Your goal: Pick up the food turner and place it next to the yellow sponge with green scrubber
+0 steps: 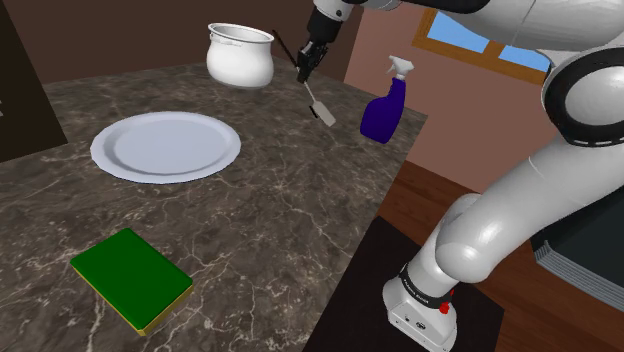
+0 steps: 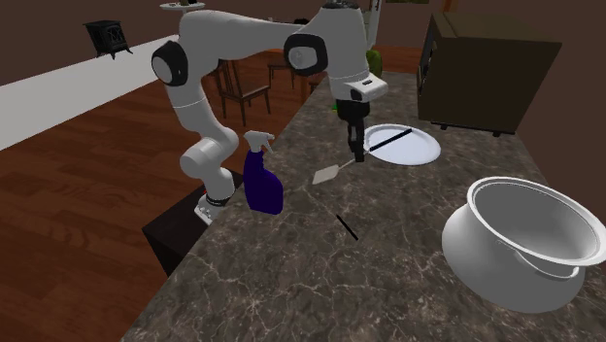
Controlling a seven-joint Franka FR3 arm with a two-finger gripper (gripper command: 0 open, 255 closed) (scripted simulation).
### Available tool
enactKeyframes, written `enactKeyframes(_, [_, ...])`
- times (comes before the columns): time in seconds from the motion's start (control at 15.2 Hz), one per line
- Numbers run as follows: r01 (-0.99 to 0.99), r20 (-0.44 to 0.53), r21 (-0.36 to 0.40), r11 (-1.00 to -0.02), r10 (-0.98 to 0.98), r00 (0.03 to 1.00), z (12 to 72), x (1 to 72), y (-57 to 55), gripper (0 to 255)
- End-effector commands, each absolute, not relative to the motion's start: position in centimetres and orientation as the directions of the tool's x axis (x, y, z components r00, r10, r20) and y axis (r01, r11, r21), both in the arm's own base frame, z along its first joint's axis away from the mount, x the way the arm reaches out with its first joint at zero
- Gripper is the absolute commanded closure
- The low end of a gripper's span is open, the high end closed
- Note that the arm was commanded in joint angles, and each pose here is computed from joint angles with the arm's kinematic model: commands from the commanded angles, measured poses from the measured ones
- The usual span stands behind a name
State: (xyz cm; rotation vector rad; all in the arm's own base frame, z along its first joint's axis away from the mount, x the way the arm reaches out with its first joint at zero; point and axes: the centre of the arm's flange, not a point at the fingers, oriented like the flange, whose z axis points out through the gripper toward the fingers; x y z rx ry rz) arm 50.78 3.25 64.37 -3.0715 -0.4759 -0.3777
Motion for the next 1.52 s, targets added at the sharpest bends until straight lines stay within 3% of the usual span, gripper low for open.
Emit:
enactKeyframes(0.0, [0.298, 0.238, 0.027, -0.954, 0.296, 0.925, 64.5, 49.4, 5.5, 255])
enactKeyframes(1.45, [0.298, 0.238, 0.027, -0.954, 0.296, 0.925, 64.6, 33.9, 30.0, 255])
